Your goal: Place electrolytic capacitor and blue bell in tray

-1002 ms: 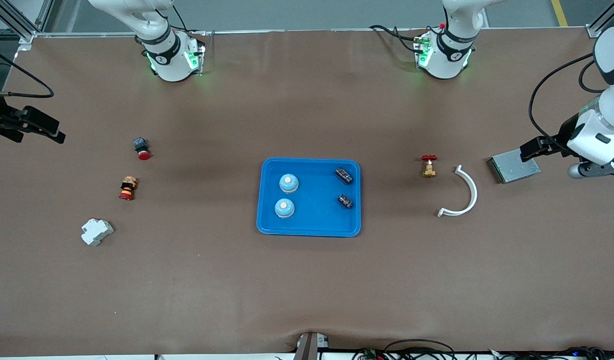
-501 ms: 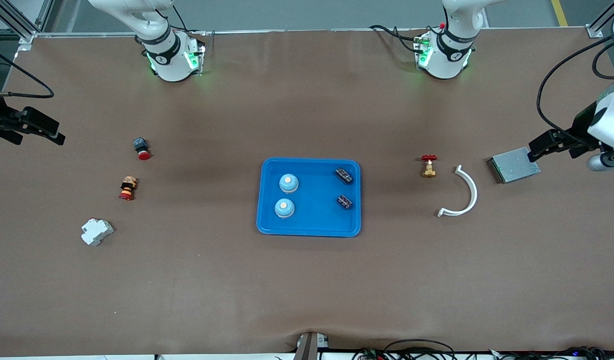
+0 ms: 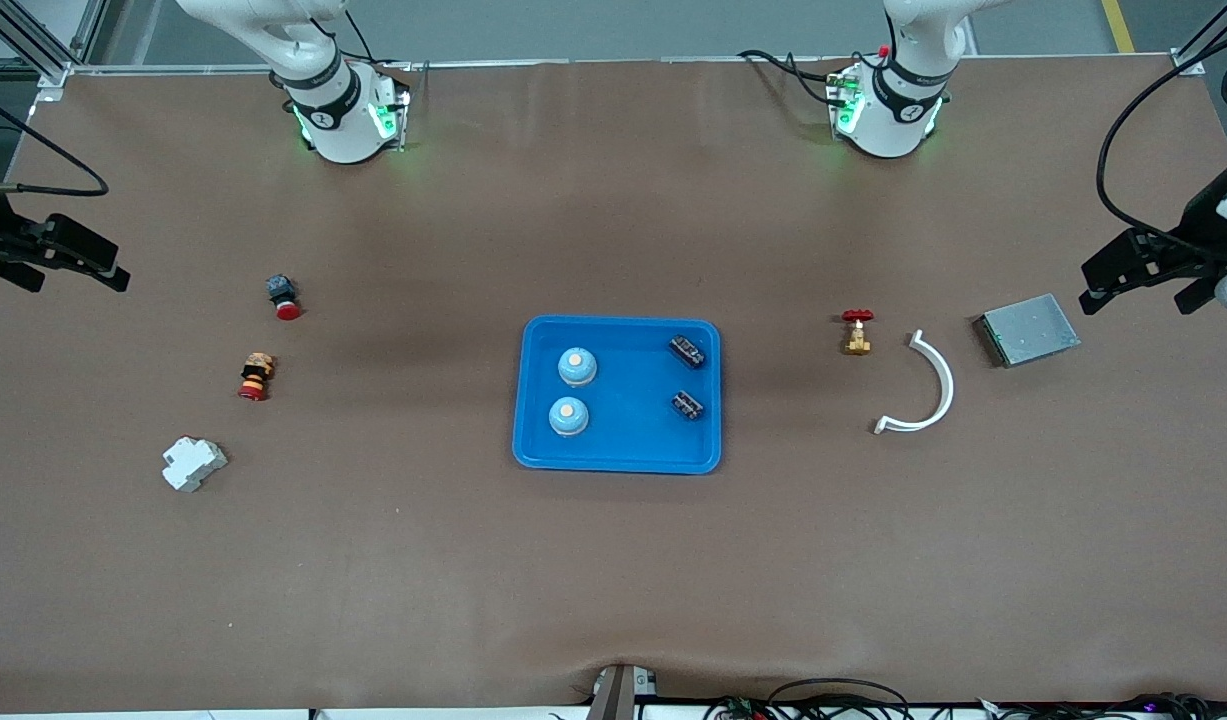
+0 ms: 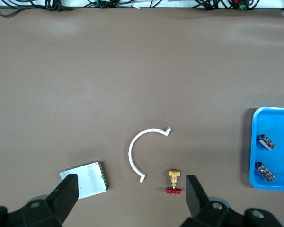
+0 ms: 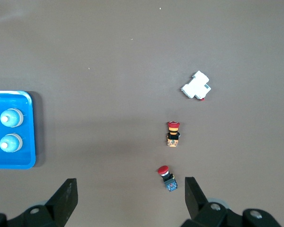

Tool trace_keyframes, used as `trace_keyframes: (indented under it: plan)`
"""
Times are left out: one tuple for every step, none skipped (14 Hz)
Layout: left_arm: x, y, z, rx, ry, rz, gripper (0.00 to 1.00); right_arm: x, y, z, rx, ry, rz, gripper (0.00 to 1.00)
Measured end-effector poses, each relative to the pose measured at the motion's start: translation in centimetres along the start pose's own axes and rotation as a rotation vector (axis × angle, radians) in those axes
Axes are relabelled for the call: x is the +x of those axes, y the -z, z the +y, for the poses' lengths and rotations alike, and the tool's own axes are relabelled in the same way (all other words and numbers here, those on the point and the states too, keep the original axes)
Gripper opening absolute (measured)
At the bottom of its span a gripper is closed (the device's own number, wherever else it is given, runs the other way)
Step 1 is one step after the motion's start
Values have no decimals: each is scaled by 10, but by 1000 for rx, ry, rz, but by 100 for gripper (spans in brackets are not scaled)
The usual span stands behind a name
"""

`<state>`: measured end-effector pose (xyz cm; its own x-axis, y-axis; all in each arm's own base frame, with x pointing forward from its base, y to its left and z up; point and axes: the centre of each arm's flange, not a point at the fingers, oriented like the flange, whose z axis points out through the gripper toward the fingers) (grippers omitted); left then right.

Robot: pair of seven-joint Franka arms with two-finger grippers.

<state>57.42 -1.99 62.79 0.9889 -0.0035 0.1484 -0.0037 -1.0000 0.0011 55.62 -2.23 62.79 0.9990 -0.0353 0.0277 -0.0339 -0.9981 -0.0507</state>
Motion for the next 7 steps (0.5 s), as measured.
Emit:
trace_keyframes:
  plan:
    - [1, -4, -1, -2, 1, -6, 100, 0, -1, 0, 0, 0, -1, 100]
    - [2, -7, -1, -4, 0, -12, 100, 0, -2, 0, 0, 0, -2, 100]
    - [3, -9, -1, -5, 0, -14, 100, 0, -2, 1, 0, -1, -1, 100]
    - [3, -9, -2, -5, 1, -15, 100, 0, -3, 1, -1, -1, -1, 100]
    - [3, -9, -3, -5, 3, -16, 100, 1, -4, 1, -1, -2, -1, 100]
    - [3, -9, -4, -5, 5, -15, 100, 1, -4, 1, -2, -2, 0, 100]
    - [3, -9, -4, -4, 6, -15, 100, 1, -4, 2, -7, -2, 0, 100]
